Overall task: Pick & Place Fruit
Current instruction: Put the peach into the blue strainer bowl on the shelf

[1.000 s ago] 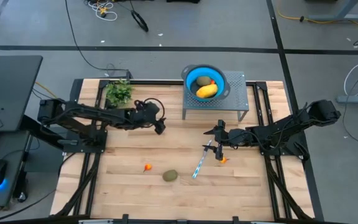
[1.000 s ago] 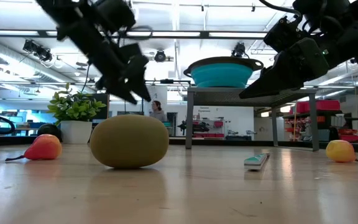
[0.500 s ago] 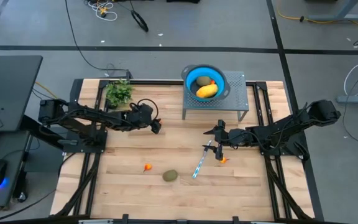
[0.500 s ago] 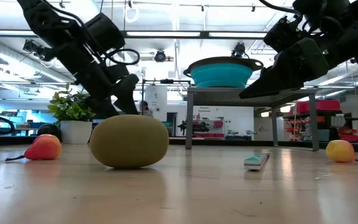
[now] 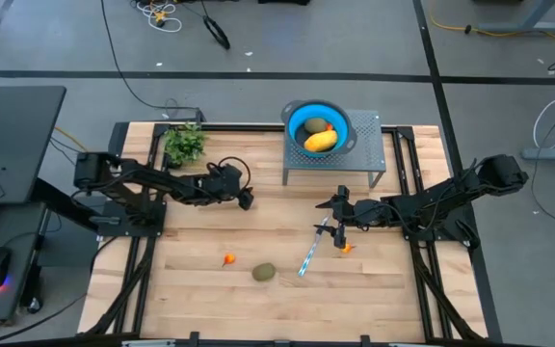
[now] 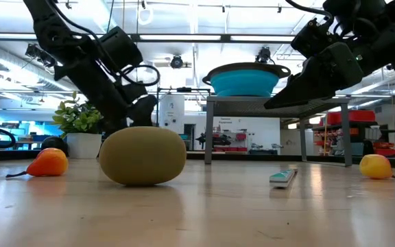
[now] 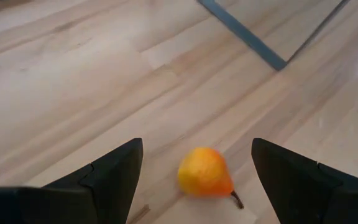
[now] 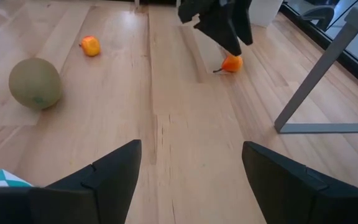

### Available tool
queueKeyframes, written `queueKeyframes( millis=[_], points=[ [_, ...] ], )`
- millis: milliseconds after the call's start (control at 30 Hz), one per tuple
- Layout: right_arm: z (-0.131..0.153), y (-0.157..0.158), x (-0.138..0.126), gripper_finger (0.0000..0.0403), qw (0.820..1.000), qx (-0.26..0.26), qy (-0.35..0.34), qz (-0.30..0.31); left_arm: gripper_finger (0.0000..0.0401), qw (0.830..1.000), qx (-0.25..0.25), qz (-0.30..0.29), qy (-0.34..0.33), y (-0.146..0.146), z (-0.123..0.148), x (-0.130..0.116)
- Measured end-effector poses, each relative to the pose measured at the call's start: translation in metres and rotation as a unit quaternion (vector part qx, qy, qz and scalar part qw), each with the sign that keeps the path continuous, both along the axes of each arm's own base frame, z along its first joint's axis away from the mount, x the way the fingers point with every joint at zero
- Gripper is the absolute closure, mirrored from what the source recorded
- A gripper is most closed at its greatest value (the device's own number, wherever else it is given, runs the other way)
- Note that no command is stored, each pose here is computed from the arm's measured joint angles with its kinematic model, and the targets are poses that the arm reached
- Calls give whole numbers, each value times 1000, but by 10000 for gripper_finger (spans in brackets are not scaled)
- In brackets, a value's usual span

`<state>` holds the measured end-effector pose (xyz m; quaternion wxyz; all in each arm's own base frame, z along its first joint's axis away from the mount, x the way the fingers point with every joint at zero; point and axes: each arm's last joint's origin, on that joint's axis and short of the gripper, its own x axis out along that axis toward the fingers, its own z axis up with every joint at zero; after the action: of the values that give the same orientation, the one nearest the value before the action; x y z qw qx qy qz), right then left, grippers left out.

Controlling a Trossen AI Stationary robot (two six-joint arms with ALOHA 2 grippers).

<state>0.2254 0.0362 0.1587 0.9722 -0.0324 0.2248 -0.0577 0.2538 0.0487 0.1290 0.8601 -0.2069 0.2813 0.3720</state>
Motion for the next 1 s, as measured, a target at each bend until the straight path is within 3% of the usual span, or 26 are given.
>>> queueKeyframes(
  millis=[633,1000],
  points=[
    [0,0,0,115,1000,0,2,0,95,999,3,8,37,1,-22,3],
    [0,0,0,115,1000,0,2,0,179,999,3,7,43,1,-23,2]
  ],
)
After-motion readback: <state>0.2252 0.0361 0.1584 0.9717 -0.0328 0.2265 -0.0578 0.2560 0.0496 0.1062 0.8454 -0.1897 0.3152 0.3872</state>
